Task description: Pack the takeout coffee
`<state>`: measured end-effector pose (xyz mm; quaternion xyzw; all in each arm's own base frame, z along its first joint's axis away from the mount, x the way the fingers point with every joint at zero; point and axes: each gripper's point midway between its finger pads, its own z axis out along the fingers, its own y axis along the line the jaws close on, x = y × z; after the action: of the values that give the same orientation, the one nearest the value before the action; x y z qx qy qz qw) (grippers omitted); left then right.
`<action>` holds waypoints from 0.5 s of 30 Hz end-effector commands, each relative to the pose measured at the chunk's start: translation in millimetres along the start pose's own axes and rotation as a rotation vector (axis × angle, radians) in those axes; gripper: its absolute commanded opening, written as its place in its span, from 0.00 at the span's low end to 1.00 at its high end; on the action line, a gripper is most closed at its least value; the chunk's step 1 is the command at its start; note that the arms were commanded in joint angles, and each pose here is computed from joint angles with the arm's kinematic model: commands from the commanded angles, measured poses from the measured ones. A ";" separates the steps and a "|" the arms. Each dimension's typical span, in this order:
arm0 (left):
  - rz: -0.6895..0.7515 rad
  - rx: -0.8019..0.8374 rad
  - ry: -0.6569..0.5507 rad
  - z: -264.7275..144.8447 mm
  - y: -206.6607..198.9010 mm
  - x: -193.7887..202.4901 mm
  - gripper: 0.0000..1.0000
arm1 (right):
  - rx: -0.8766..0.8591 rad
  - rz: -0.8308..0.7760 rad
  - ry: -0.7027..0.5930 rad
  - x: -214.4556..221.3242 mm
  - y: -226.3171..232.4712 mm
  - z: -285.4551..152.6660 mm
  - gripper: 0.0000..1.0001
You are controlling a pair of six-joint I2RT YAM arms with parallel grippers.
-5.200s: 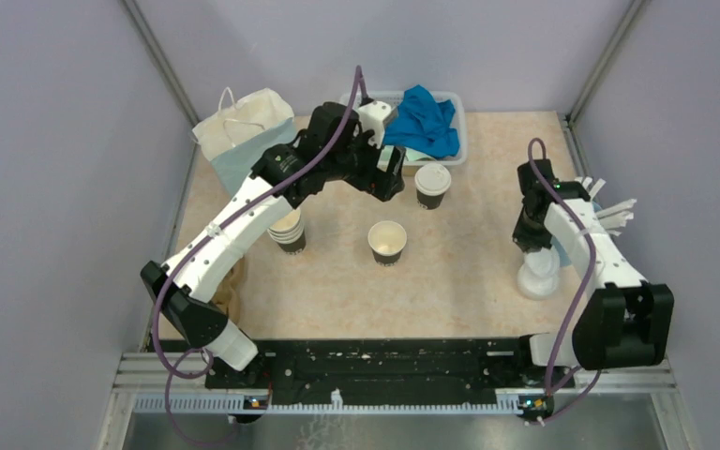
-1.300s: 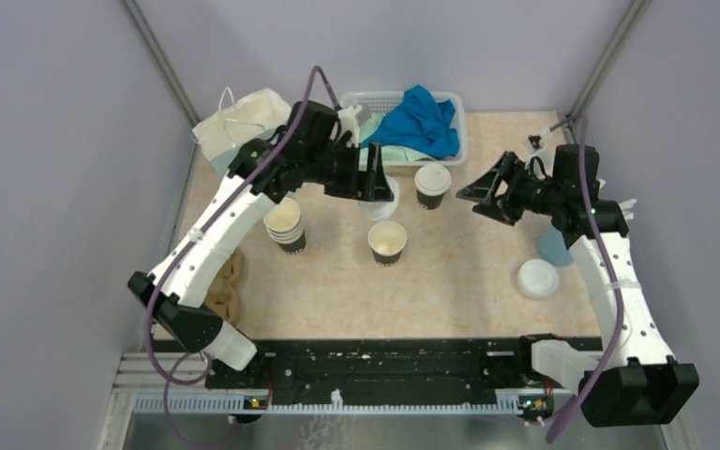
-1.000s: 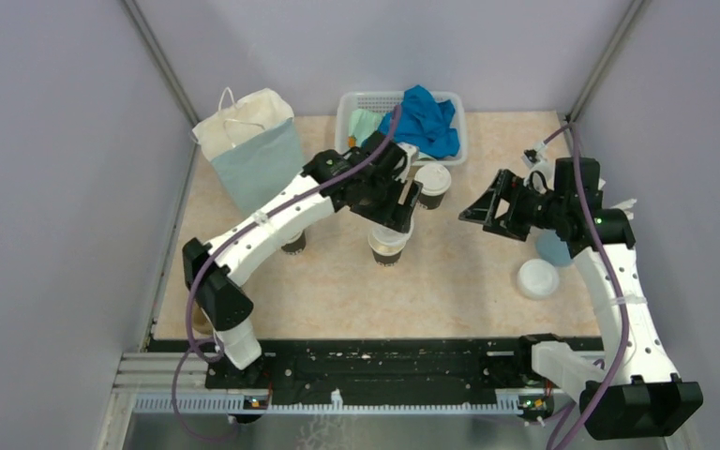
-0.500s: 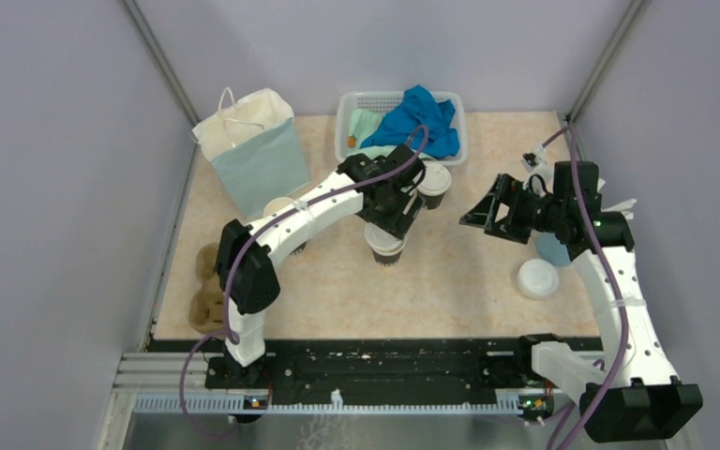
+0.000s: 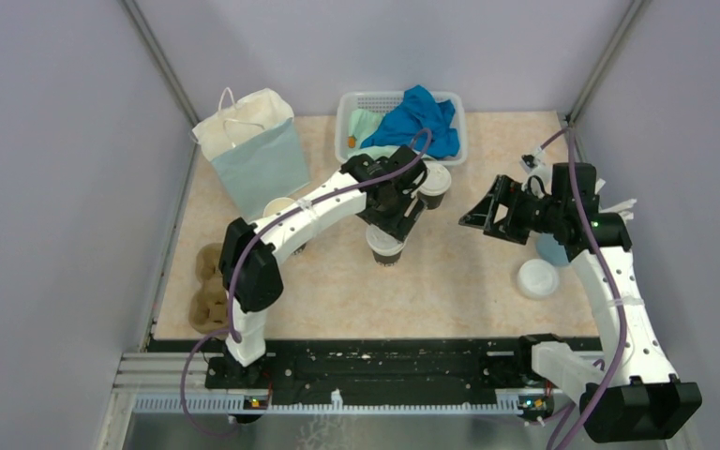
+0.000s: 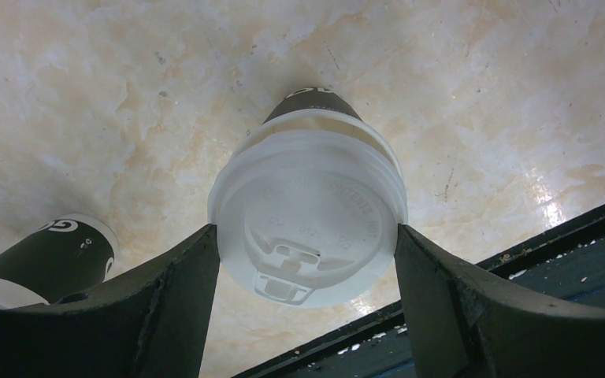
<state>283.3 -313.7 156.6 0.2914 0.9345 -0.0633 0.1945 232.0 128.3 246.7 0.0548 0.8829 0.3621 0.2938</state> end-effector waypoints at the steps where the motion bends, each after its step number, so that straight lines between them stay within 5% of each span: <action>1: 0.026 0.024 -0.031 -2.8 -6.4 -12.7 0.74 | -0.027 -0.035 -0.019 -2.6 5.5 -0.3 0.83; 15: 0.041 -0.008 0.011 6.7 -1.4 -7.9 0.76 | -0.033 -0.033 -0.015 -2.3 3.9 3.3 0.83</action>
<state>290.1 -320.8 145.3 0.3037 0.9331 -0.0562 0.1842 231.3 129.1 239.4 0.0558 0.8843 0.3641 0.2870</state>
